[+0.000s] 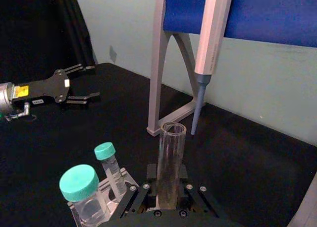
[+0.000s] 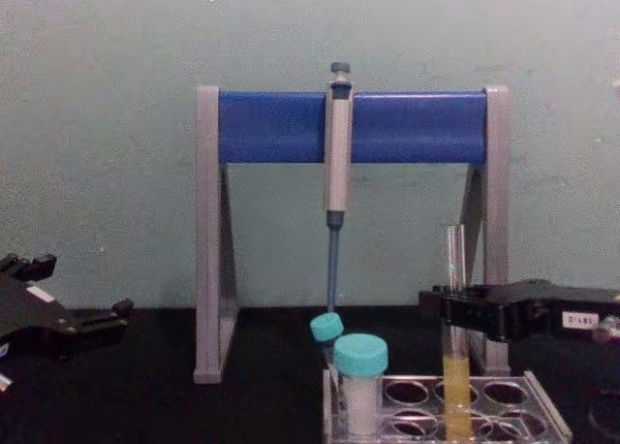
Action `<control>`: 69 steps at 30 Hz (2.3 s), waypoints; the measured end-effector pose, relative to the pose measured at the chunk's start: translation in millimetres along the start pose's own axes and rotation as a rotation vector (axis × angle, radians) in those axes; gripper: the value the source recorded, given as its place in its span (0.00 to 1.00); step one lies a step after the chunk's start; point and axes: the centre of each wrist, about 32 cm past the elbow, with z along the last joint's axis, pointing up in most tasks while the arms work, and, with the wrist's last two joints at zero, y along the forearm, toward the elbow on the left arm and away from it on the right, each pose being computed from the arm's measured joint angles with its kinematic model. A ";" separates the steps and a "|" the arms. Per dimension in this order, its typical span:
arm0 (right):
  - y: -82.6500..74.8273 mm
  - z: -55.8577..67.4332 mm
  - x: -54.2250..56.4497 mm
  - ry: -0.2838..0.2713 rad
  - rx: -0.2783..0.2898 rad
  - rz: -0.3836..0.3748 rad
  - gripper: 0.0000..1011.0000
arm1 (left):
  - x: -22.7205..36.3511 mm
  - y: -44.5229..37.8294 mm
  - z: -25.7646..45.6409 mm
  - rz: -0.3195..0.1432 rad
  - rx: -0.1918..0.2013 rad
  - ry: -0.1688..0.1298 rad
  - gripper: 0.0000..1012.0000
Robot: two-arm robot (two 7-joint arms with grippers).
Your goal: Pick up the test tube from the test tube rack, shake it, then place it back into the test tube rack.
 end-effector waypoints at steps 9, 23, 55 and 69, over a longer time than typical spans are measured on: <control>-0.2 -1.0 -0.6 -0.004 0.006 0.000 0.23 | 0.0 0.0 0.0 0.000 0.000 0.000 1.00; -9.9 -9.8 -13.0 -0.099 0.119 0.004 0.23 | 0.0 0.0 0.0 0.000 0.000 0.000 1.00; -7.6 27.7 -18.3 -0.194 0.274 -0.005 0.23 | 0.0 0.0 0.0 0.000 0.000 0.000 1.00; -32.0 27.2 -19.0 -0.219 0.249 -0.104 0.23 | 0.0 0.0 0.0 0.000 0.000 0.000 1.00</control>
